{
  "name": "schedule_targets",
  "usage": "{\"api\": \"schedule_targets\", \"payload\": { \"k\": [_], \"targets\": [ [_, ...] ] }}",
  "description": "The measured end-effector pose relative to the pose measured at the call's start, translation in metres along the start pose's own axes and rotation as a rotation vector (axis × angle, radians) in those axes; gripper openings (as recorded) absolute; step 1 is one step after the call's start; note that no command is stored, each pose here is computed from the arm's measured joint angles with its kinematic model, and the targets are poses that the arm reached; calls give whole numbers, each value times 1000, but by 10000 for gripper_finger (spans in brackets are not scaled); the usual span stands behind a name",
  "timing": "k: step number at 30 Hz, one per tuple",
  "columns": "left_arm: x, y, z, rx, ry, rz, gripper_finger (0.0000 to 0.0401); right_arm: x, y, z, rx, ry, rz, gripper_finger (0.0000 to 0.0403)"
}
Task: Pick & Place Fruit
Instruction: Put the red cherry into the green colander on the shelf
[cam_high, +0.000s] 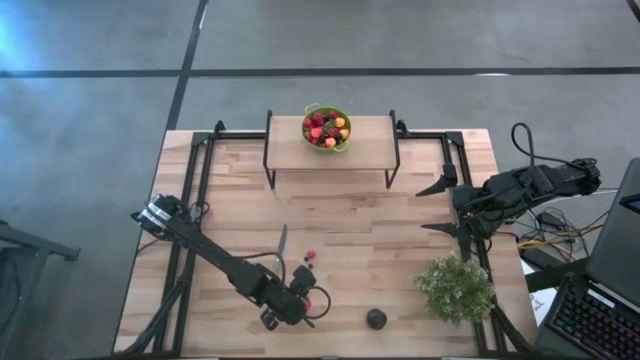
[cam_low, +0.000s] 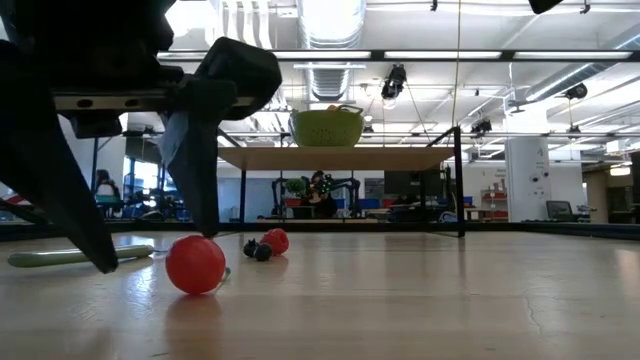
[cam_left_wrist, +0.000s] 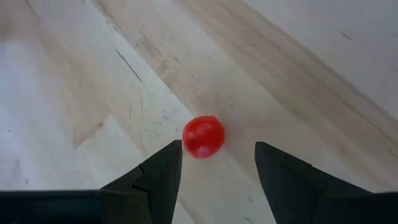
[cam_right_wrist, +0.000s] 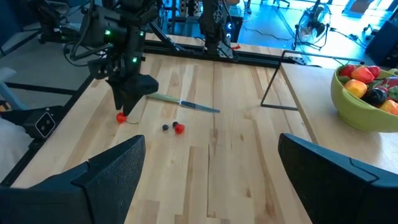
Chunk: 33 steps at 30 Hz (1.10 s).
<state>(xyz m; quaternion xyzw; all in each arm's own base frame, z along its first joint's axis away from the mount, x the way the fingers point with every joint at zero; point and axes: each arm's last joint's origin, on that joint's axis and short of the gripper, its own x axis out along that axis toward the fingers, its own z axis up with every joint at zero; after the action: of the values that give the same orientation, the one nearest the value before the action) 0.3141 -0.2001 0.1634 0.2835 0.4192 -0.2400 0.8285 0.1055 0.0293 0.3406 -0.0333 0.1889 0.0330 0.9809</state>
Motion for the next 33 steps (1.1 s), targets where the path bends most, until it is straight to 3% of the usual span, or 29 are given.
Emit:
{"api": "schedule_targets", "payload": {
  "k": [9,33],
  "targets": [
    [0,2,1,-23,2,69,208,0,0,0,0,0,0,363],
    [20,-2,1,20,-19,50,208,0,0,0,0,-1,-1,363]
  ]
}}
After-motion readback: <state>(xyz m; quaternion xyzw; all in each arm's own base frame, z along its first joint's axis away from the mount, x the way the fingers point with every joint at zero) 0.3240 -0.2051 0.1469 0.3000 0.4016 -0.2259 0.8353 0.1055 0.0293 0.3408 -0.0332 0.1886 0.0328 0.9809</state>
